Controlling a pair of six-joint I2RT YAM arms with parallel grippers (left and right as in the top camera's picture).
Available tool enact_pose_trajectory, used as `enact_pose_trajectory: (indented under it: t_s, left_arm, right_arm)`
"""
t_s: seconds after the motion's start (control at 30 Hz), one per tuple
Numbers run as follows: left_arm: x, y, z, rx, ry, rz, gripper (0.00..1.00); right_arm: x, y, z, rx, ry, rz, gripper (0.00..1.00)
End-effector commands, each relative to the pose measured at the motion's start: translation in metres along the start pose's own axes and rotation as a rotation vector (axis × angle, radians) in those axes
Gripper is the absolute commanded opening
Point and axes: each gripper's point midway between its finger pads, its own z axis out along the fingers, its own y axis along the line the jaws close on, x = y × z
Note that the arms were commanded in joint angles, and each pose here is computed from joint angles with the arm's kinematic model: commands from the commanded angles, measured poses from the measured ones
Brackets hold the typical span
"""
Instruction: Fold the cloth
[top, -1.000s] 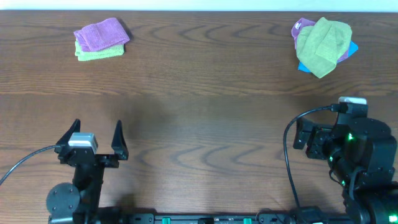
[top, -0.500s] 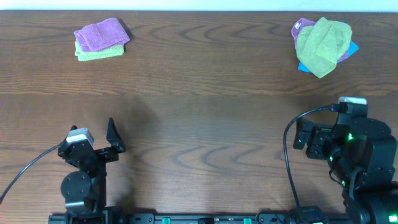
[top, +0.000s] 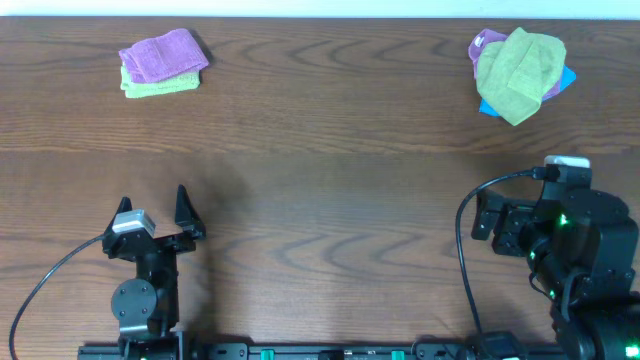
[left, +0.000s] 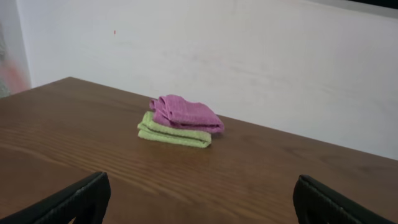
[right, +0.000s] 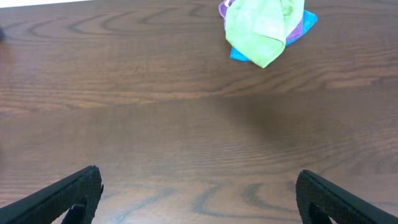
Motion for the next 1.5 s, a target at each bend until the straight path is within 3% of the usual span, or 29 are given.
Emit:
enact_pose_trajectory:
  t_s: [0.0,0.37,1.07,1.13,1.23,1.3,1.37,1.47]
  left_arm:
    - [0.007,-0.005,0.000,0.033,0.008,-0.004,0.95]
    - [0.031,-0.002,-0.001,0.026,0.095,0.007,0.95]
    - [0.041,0.003,-0.010,0.010,0.127,0.008,0.95]
    - [0.039,0.005,-0.010,-0.011,0.120,-0.055,0.95]
    - [0.038,0.018,-0.010,-0.098,0.096,-0.298,0.95]
    - [0.037,0.021,-0.010,-0.119,0.084,-0.374,0.95]
    - [0.037,0.020,-0.010,-0.108,0.091,-0.316,0.95]
    - [0.040,0.006,-0.010,-0.019,0.124,-0.107,0.95]
  right_arm:
    - [0.000,-0.001,0.000,0.008,-0.001,0.013,0.99]
    - [0.000,-0.001,0.000,0.008,-0.001,0.013,0.99]
    - [0.000,-0.001,0.000,0.008,-0.001,0.013,0.99]
    - [0.000,-0.001,0.000,0.008,-0.001,0.013,0.99]
    - [0.000,-0.001,0.000,0.008,-0.001,0.013,0.99]
    - [0.000,-0.001,0.000,0.008,-0.001,0.013,0.99]
    - [0.000,-0.001,0.000,0.008,-0.001,0.013,0.99]
    - [0.000,-0.001,0.000,0.009,-0.001,0.013,0.99]
